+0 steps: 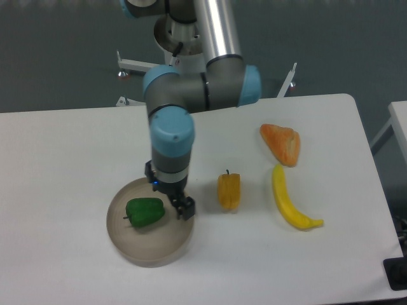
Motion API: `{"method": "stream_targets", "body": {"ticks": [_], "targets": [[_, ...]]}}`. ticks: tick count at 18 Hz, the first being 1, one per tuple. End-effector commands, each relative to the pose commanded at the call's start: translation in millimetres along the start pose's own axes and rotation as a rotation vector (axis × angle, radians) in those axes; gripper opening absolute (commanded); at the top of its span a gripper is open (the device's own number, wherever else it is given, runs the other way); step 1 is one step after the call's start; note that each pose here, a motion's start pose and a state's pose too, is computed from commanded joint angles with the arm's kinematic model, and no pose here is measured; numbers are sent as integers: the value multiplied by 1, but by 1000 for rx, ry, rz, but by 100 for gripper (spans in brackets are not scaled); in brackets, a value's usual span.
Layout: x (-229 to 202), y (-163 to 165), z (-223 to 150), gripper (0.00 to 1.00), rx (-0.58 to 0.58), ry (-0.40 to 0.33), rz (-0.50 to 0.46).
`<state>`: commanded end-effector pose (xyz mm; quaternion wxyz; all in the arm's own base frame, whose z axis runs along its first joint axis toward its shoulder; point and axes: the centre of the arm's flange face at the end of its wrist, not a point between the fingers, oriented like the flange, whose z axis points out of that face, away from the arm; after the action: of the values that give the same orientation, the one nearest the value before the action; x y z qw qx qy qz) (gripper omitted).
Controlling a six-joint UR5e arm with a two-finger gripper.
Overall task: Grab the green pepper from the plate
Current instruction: 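Move the open gripper over the green pepper on the plate, then lower the gripper around the green pepper and close it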
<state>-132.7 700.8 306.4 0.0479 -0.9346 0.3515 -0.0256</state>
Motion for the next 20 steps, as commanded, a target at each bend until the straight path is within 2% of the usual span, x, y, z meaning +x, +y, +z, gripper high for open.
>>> {"method": "stream_targets", "body": {"ticks": [6, 11, 13, 14, 15, 16, 17, 18, 20], "targets": [[15, -12, 25, 100, -16, 41, 74], [12, -11, 50, 100, -32, 69, 86], [9, -12, 58, 100, -27, 55, 88], [8, -12, 60, 88, -24, 49, 79], [6, -11, 62, 66, -26, 52, 74], [5, -13, 60, 31, -21, 49, 85], [5, -13, 57, 7, -18, 44, 89], [5, -14, 54, 3, -16, 40, 83], [4, -12, 45, 5, -25, 23, 74]]}}
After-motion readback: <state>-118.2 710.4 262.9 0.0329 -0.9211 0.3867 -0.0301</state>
